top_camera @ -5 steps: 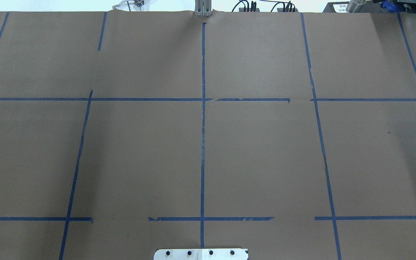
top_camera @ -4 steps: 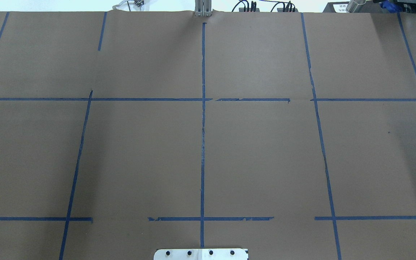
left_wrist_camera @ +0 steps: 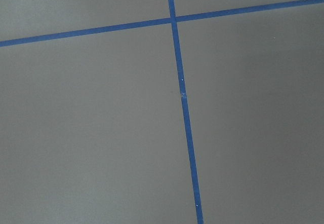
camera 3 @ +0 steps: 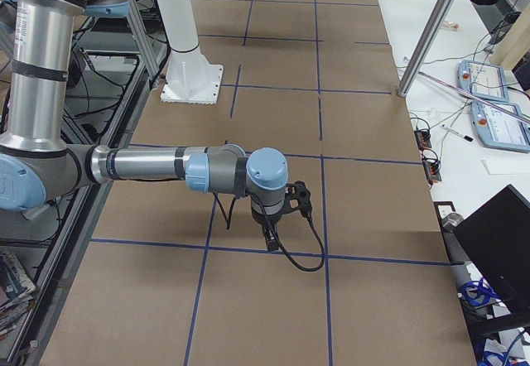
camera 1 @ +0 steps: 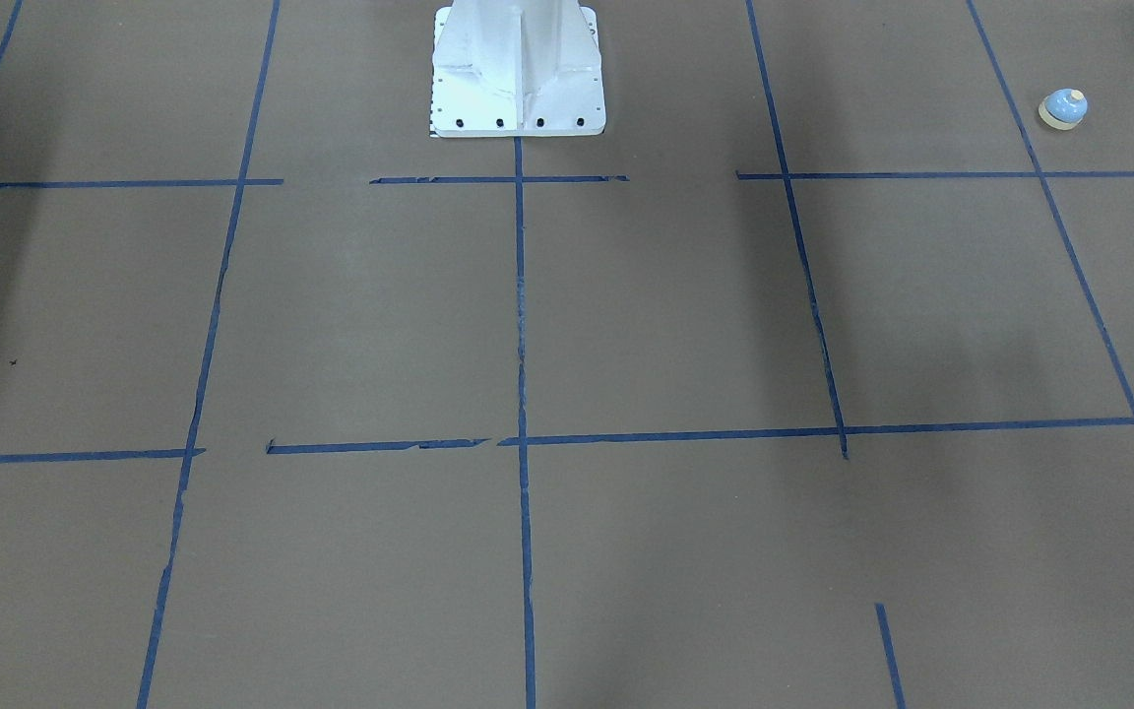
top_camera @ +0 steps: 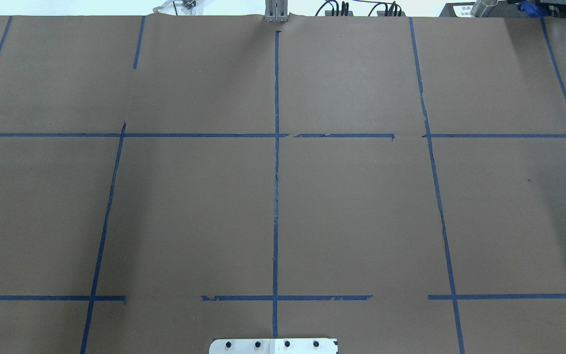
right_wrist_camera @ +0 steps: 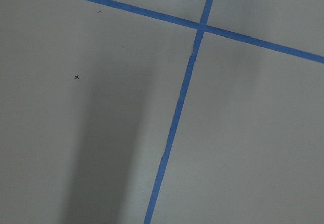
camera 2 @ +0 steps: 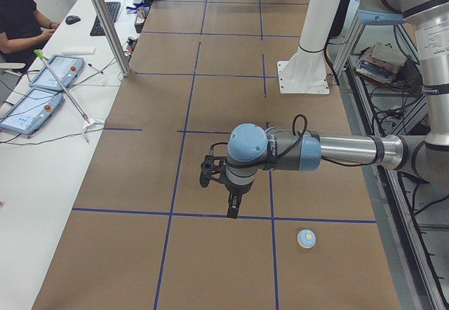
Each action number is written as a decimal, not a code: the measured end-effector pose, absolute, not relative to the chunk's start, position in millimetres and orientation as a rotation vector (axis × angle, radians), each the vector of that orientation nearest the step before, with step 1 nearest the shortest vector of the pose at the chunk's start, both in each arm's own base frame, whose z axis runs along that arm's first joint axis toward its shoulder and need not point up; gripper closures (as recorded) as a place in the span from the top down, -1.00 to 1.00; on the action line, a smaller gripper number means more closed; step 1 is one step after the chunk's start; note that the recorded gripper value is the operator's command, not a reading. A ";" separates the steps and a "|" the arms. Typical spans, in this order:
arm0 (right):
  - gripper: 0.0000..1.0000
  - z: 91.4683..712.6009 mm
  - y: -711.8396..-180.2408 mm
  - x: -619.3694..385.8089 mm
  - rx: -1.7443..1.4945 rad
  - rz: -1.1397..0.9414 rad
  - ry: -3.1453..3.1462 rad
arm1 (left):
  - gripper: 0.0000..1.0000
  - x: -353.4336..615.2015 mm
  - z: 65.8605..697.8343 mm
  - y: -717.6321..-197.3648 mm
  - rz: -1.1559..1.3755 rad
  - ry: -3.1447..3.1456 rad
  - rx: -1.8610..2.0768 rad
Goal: Place and press bell with both arms
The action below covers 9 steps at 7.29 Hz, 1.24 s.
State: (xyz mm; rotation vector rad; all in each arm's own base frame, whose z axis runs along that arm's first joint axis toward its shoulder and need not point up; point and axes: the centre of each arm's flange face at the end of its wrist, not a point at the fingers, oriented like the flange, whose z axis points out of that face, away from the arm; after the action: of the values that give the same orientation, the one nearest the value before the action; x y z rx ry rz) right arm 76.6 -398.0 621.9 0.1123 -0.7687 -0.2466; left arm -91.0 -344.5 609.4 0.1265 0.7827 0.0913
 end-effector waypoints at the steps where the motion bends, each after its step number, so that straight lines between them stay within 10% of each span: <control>1: 1.00 621.1 -397.4 76.2 0.113 -0.247 -0.771 | 1.00 -89.9 610.1 -342.1 0.093 0.784 0.124; 9: 1.00 609.3 -385.2 71.7 0.137 -0.256 -0.814 | 1.00 5.4 676.0 -307.5 0.135 0.784 -0.062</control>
State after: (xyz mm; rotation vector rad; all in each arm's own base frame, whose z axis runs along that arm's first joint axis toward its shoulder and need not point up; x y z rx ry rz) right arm 71.7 -385.2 609.3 0.1365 -0.8143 -0.2559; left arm 5.4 -307.5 676.0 -0.0618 0.7836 0.1345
